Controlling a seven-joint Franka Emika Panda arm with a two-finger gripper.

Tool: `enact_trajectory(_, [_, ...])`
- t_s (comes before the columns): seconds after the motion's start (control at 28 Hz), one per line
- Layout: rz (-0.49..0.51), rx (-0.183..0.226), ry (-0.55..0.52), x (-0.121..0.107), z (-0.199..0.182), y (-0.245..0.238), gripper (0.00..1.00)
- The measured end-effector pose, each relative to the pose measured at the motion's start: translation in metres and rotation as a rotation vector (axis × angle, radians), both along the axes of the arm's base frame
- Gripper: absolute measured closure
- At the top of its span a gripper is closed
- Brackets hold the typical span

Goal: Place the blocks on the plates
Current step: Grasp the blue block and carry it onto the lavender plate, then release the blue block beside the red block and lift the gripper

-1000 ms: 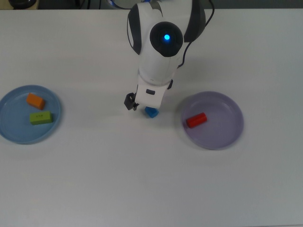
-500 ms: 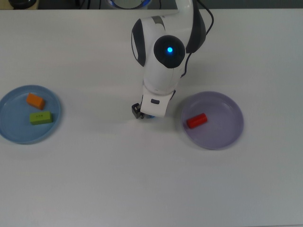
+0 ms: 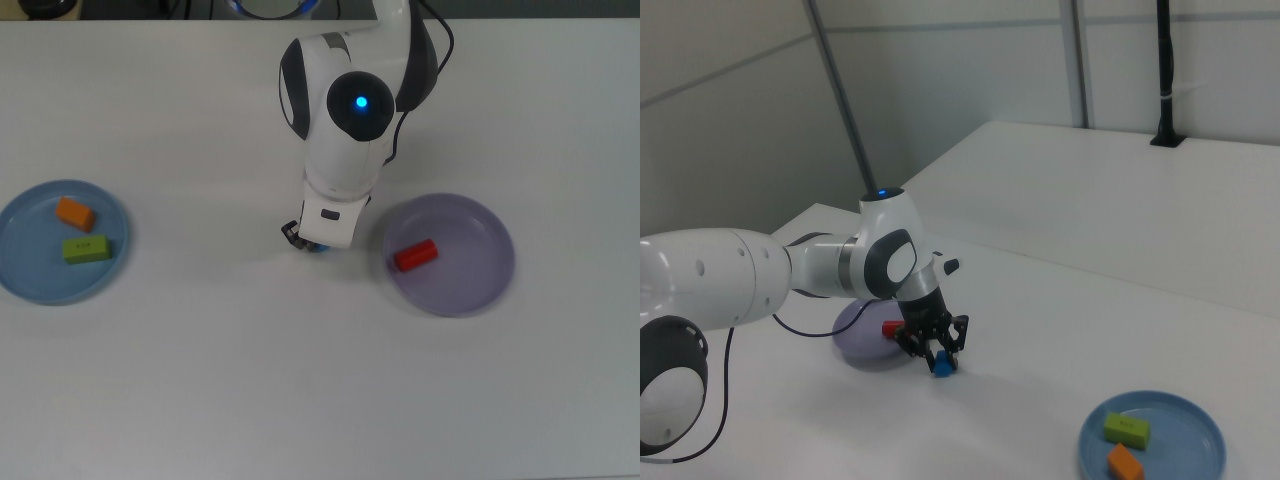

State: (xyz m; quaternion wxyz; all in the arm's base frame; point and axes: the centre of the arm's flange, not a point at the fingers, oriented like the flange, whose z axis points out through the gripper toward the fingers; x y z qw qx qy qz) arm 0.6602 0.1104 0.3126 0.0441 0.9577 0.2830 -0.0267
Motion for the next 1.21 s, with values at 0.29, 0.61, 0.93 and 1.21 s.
enact_trajectory(0.29, [-0.014, 0.014, -0.057, 0.003, 0.035, 0.004, 0.62])
enact_trajectory(0.61, [-0.116, 0.065, -0.115, -0.01, 0.068, 0.077, 0.62])
enact_trajectory(0.93, [-0.284, 0.106, -0.162, -0.032, 0.065, 0.156, 0.62])
enact_trajectory(1.21, [-0.31, 0.118, -0.168, -0.029, 0.042, 0.164, 0.6])
